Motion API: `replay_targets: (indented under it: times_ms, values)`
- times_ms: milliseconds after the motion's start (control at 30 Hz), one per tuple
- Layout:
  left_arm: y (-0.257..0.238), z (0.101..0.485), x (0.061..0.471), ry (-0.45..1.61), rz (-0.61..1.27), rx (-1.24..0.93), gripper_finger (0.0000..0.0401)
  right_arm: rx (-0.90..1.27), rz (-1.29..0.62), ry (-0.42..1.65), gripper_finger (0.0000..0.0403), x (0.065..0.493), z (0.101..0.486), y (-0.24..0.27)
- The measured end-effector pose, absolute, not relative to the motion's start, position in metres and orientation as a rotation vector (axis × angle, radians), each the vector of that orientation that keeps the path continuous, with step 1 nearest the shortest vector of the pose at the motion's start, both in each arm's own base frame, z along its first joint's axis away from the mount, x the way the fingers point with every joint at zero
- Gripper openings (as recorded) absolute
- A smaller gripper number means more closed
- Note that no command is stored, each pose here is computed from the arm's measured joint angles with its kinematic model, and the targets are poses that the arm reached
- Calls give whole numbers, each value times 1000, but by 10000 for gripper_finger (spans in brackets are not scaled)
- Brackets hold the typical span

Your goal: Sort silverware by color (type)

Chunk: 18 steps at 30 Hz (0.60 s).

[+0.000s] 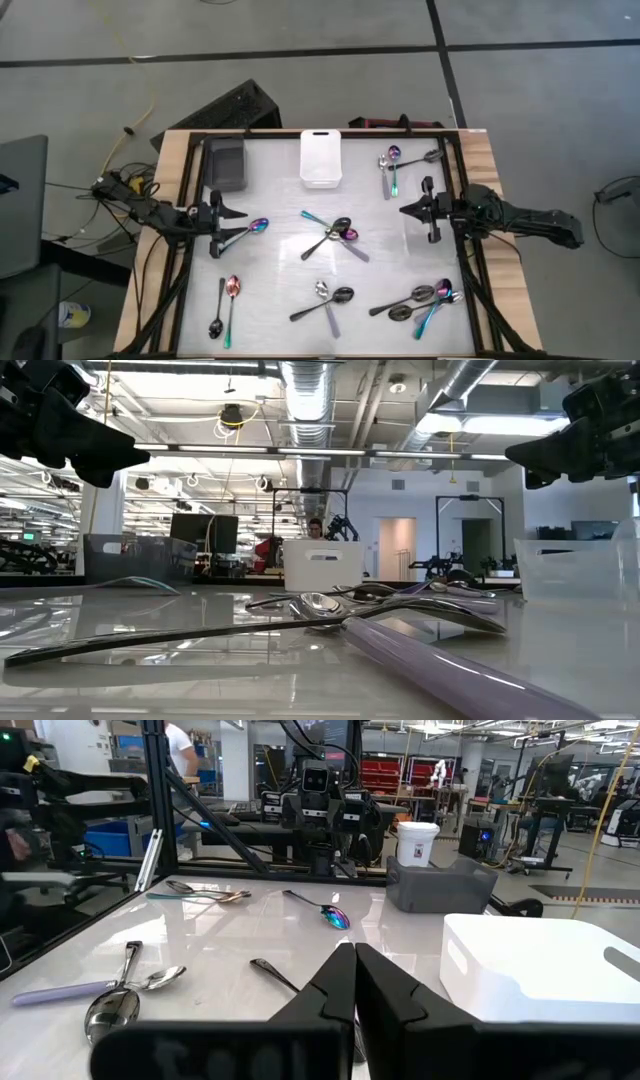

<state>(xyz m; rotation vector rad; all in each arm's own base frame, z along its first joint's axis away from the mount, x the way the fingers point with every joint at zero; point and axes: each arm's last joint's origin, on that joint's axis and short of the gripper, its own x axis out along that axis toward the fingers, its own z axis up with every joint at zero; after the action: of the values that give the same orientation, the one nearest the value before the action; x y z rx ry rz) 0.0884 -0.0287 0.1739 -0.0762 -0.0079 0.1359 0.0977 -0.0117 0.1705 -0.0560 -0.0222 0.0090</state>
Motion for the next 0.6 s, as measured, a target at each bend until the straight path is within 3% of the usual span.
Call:
replay_targets:
  times_ms: [600]
  values:
    - [-29, 175, 88, -34, 140, -193, 171, -56, 9, -22, 31, 98, 170, -12]
